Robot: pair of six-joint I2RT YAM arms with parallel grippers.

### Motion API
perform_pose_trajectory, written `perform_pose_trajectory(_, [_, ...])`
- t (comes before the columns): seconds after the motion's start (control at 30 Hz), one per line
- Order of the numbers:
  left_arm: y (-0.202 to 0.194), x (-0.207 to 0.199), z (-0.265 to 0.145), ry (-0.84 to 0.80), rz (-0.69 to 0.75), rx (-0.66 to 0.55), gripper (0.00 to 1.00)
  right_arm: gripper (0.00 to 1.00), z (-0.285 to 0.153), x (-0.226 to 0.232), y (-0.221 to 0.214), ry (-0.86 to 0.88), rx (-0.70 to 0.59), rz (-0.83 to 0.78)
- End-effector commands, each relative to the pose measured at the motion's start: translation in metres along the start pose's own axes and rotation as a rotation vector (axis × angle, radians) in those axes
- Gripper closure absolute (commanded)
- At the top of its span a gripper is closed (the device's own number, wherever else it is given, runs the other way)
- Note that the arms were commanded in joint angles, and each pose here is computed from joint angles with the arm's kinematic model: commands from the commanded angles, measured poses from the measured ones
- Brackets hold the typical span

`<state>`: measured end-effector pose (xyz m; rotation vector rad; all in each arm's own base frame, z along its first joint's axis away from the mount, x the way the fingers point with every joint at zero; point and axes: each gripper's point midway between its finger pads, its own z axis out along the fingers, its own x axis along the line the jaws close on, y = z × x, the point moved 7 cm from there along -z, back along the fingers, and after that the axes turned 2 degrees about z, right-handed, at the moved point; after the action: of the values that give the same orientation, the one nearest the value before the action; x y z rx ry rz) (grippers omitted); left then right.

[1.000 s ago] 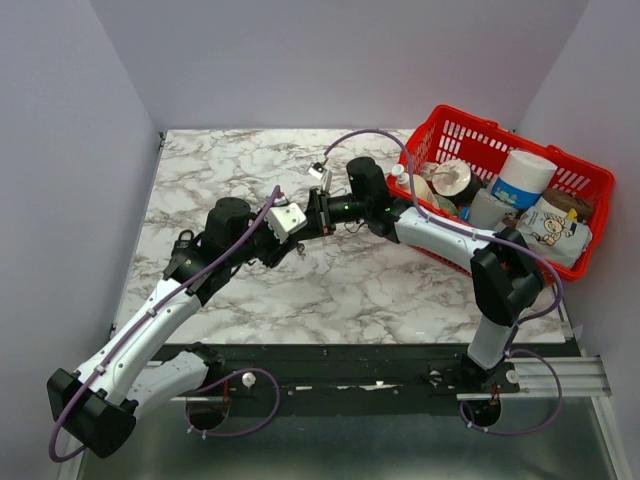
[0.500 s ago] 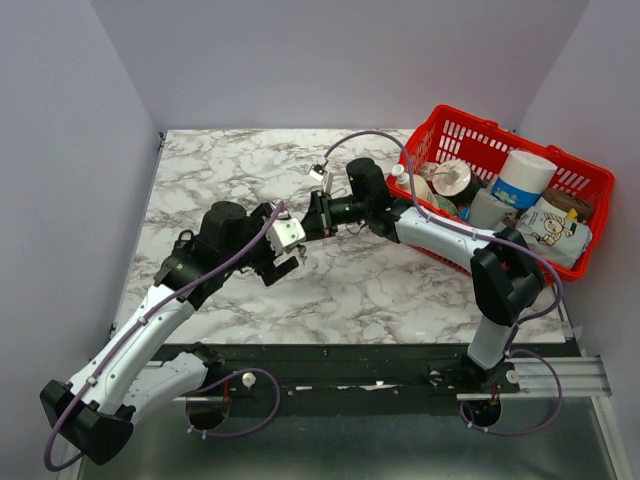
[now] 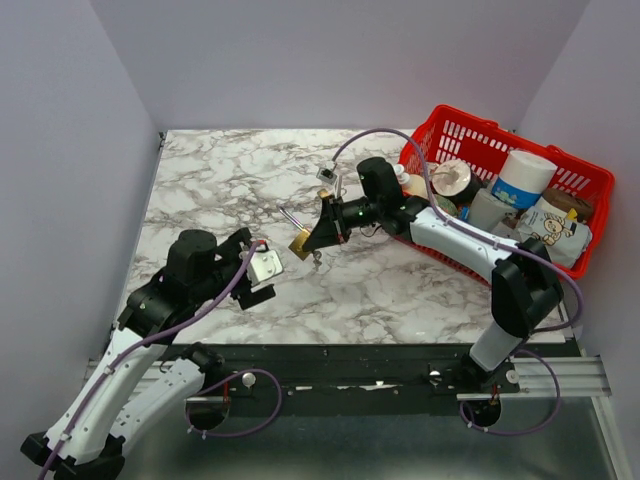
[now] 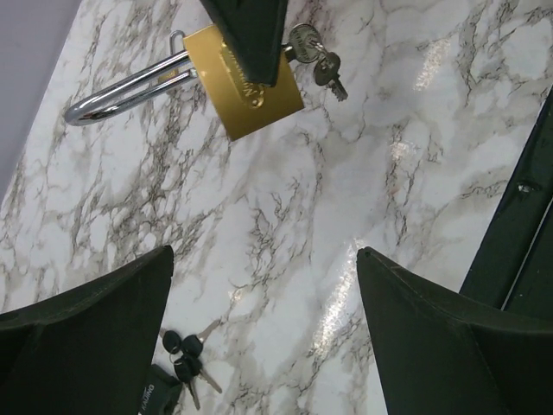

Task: Lock with the key
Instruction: Pick up the lock from the center of the board.

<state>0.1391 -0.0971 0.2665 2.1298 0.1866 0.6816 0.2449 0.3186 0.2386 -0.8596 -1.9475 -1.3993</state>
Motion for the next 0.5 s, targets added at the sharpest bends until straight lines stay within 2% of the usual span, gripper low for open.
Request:
perform_pose_trajectory(0.0, [0.021,0.017,-0.006,0.023,-0.007,-0.028,0.09,0.99,-0.021,0.030,-0.005,0.037,0.064,-0.255])
perform_pose_trajectory(0.07, [0.032,0.026,-0.006,0.008,0.079,-0.059,0.11,0.99,-0.025,0.032,-0.007,0.031,0.088,-0.355])
perform_pose_trajectory(0.1, [0.037,0.030,-0.006,0.011,0.101,-0.073,0.15,0.99,-0.030,0.033,-0.013,0.021,0.119,-0.342])
perform_pose_trajectory(0.17, [0.048,0.035,-0.006,-0.023,0.135,-0.102,0.21,0.99,-0.038,0.039,-0.014,0.026,0.131,-0.454])
perform_pose_trajectory(0.2, [0.049,0.035,-0.005,-0.043,0.138,-0.102,0.25,0.99,-0.043,0.043,-0.020,0.035,0.156,-0.452])
perform_pose_trajectory(0.27, [0.054,0.035,0.001,-0.083,0.152,-0.127,0.28,0.99,-0.050,0.052,-0.022,0.062,0.160,-0.520])
perform_pose_trajectory(0.47, [0.066,0.033,0.012,-0.170,0.220,-0.238,0.32,0.99,-0.058,0.072,-0.029,0.134,0.211,-0.558])
